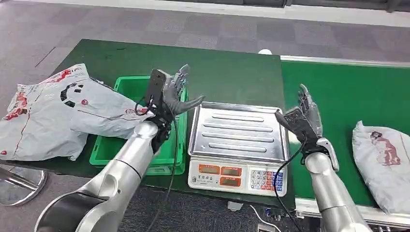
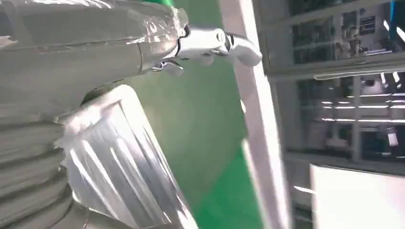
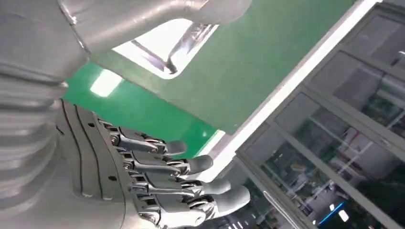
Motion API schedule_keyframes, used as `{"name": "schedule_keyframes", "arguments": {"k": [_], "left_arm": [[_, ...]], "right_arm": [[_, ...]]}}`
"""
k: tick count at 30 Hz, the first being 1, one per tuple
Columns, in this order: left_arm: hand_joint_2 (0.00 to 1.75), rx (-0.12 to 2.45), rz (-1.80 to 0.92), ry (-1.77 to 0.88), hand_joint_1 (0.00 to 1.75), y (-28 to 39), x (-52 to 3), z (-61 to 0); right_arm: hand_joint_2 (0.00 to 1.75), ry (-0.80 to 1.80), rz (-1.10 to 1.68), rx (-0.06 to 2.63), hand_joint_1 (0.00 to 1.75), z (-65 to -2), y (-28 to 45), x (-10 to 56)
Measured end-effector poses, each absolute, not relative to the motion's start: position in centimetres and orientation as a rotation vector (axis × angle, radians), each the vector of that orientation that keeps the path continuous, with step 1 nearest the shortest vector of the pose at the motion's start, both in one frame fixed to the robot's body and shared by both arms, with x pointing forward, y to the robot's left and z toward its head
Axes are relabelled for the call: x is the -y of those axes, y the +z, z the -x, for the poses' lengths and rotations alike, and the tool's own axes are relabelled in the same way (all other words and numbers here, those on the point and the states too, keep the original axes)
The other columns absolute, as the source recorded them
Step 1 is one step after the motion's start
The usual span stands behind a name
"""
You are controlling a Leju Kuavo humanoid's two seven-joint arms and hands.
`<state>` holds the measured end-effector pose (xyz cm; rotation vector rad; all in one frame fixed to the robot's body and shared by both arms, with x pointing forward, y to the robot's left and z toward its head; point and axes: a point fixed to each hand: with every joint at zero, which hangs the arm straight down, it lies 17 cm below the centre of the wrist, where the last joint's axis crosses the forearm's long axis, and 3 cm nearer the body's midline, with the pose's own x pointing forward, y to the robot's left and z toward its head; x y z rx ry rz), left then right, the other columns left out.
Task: Moved the parcel from conveyor to table for the left to box.
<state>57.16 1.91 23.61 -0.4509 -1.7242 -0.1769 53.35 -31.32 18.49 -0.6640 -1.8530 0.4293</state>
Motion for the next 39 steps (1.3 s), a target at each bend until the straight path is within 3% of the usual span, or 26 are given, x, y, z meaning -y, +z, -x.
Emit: {"name": "schedule_keyframes", "arguments": {"k": [8,9,15,16,29,39], "left_arm": [[1.75,1.691,0.461,-0.208,0.00,21.8,0.1,-55.7],[1.75,1.688,0.448,-0.223,0.00,21.5,0.2,-55.6],[1.75,1.679,0.399,-0.276,0.00,20.9,0.7,-55.5],[1.75,1.680,0.391,-0.282,0.00,20.8,0.7,-55.5],[1.75,1.687,0.266,-0.386,0.00,19.8,0.8,-55.6],[1.75,1.678,0.219,-0.363,0.00,18.5,-1.2,-56.1]], "right_arm": [[1.75,0.412,0.622,1.822,0.00,-53.2,16.1,30.9],[0.00,0.413,0.618,1.813,0.00,-53.2,15.6,30.8],[0.00,0.434,0.590,1.787,0.00,-53.8,14.0,30.3],[1.75,0.429,0.577,1.788,0.00,-53.9,13.8,30.3],[1.75,0.414,0.693,1.698,0.00,-53.9,11.5,33.4],[1.75,0.572,1.064,1.573,0.00,-51.2,9.9,36.6]]}}
